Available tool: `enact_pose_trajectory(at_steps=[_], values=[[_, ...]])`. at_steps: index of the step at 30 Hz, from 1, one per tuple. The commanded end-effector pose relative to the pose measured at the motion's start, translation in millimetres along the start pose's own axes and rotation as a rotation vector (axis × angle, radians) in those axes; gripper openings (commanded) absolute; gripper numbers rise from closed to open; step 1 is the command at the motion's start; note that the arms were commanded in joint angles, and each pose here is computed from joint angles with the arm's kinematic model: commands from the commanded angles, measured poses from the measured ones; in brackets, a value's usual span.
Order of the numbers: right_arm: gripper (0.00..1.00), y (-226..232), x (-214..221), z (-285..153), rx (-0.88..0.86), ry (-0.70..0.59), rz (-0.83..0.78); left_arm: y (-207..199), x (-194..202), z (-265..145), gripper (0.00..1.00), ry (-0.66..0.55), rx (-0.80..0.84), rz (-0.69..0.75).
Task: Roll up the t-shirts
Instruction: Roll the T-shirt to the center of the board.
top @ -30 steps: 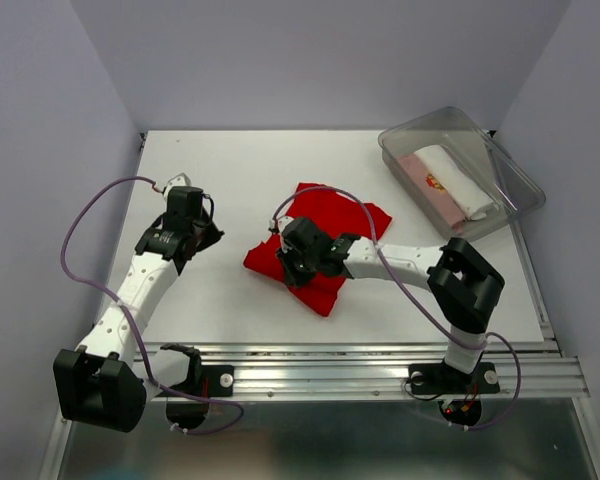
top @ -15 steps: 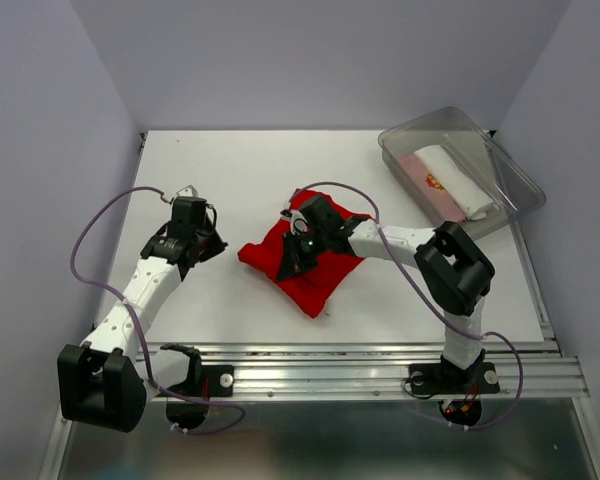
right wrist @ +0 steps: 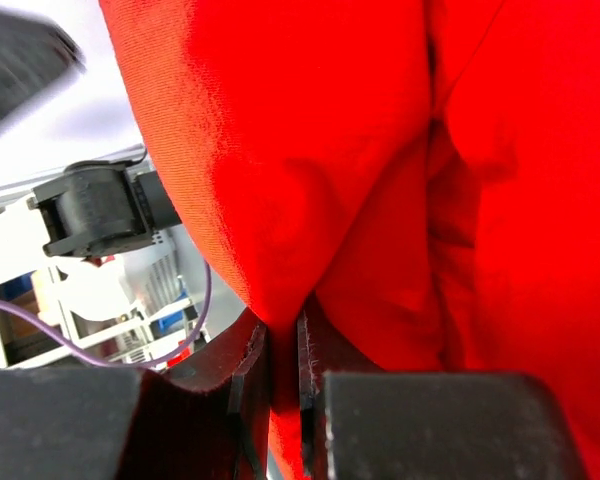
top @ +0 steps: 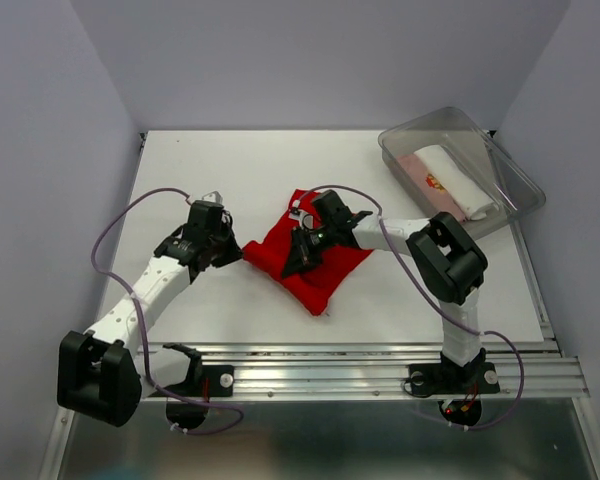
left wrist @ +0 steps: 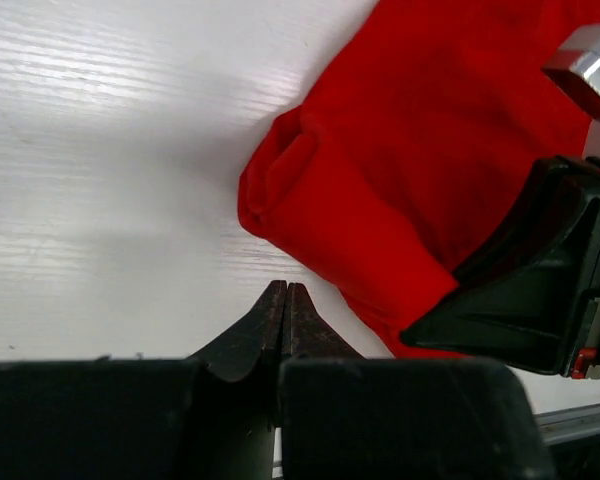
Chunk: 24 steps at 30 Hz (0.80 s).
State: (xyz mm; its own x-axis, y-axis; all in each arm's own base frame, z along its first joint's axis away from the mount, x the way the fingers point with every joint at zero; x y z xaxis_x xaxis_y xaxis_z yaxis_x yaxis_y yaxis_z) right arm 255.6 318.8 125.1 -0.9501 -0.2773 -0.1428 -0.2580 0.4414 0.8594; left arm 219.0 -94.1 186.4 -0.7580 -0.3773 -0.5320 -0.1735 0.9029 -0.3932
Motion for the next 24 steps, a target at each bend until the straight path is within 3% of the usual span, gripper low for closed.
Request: enact_pose_trajectory(at_steps=[1, 5, 19, 21, 24], values=[[0.06, -2.2, -9.2, -3.8, -0.071, 0.008, -0.014, -26.2, 7.5, 3.0, 0.0, 0.044, 0.098, 0.061], [0.06, -7.9, -10.4, -3.7, -0.084, 0.022, -0.003, -34.9, 12.9, 13.1, 0.0, 0.097, 0.098, 0.092], [0.07, -9.0, -14.1, -6.1, -0.085, 0.012, -0.005, -55.0, -4.1, 51.1, 0.0, 0.065, 0.112, 0.095], [0.09, -6.2, -16.3, -12.1, -0.078, -0.011, -0.016, -55.4, -3.3, 59.7, 0.0, 0.082, 0.101, 0.092], [0.22, -0.2, -16.1, -17.0, -0.068, -0.034, -0.033, -53.5, -0.7, 68.5, 0.0, 0.102, 0.079, 0.092]])
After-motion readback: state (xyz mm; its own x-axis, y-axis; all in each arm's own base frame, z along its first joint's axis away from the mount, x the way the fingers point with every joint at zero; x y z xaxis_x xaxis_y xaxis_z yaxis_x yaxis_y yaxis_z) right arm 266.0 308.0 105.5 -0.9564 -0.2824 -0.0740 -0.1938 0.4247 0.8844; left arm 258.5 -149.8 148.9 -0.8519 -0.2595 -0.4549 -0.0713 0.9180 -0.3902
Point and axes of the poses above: each gripper's point midway between its finger pads, its own z axis out along the fingers, its own y axis along the line the jaws close on, x = y × z, the point moved 9 cm from there along -z, back along the fingers
